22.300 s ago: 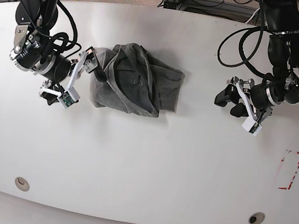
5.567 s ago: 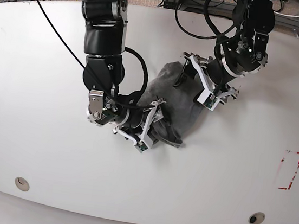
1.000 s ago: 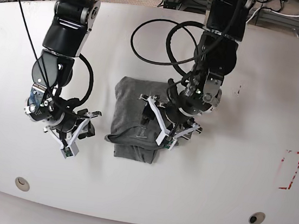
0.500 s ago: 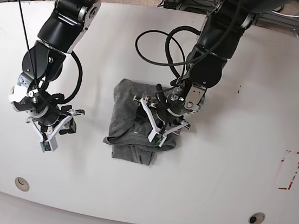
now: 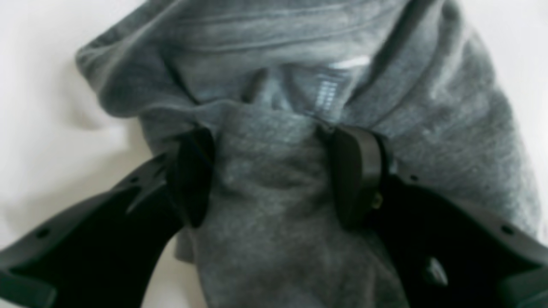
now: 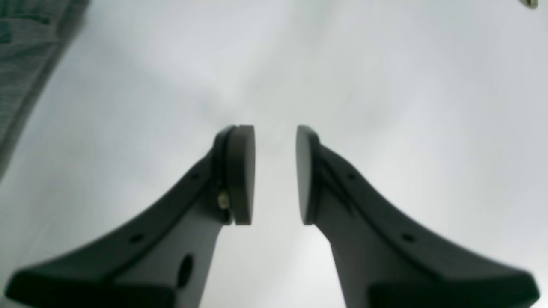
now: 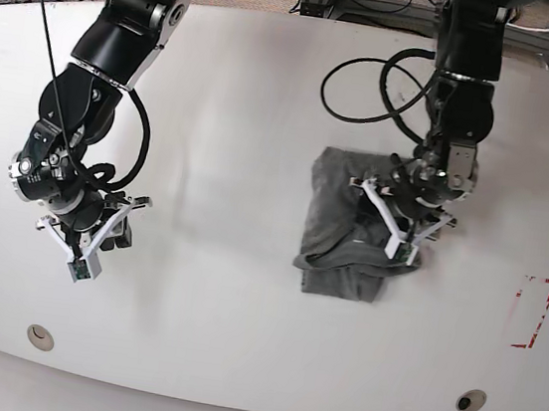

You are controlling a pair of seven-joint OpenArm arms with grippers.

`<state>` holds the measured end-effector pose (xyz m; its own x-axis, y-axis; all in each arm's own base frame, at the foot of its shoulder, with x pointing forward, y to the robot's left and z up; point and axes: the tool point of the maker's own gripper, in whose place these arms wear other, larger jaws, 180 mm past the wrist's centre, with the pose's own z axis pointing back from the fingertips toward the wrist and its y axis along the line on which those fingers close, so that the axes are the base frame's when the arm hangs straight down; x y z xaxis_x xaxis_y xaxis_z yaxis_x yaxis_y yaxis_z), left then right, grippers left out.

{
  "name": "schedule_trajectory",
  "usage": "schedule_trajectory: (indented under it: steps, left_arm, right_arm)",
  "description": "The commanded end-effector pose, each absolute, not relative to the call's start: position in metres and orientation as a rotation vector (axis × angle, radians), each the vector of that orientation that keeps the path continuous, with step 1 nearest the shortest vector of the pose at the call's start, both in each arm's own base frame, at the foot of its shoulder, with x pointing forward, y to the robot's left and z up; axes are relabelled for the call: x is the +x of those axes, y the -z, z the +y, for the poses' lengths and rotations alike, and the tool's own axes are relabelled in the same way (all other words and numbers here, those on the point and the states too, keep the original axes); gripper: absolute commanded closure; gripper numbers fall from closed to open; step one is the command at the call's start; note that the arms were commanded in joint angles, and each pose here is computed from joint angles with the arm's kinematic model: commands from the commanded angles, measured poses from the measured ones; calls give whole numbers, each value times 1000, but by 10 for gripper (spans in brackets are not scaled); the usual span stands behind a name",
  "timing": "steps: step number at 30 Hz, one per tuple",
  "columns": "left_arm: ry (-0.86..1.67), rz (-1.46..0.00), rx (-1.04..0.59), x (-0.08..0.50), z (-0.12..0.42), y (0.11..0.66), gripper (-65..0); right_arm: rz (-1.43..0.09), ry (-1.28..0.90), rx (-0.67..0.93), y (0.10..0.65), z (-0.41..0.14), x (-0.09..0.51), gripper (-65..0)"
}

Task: Fold the T-shirt properly
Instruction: 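Grasp the folded shirt with the left gripper and drag it to the table edge, then release the shirt with the left gripper and lift it away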

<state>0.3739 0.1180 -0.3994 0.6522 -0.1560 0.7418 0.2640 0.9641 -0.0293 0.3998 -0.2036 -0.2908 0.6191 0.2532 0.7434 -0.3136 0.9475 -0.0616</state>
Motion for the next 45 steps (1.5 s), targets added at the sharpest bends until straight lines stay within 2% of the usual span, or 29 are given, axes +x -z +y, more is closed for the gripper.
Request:
schedule_trajectory:
  steps: [1, 11, 16, 24, 30, 42, 45]
  left_arm:
    - [261, -793, -44, 367, 158, 393, -397]
    - [323, -670, 236, 323, 318, 364, -397]
    - [385, -624, 334, 308, 370, 341, -397]
    - [427, -602, 448, 298, 418, 293, -396]
    - [451, -660, 580, 299, 407, 240, -396]
    - [406, -679, 405, 296, 349, 291, -393]
    - [400, -727, 337, 296, 328, 304, -392]
  right_arm:
    - [-904, -333, 43, 269, -209, 406, -159]
    - [-897, -338, 50, 275, -206, 396, -159]
    - [-924, -349, 108, 274, -196, 389, -159]
    - [-923, -373, 134, 276, -184, 384, -159]
    - [-898, -403, 142, 285, -177, 378, -155]
    - [-883, -401, 153, 291, -174, 374, -154]
    - [-879, -399, 159, 295, -174, 371, -154]
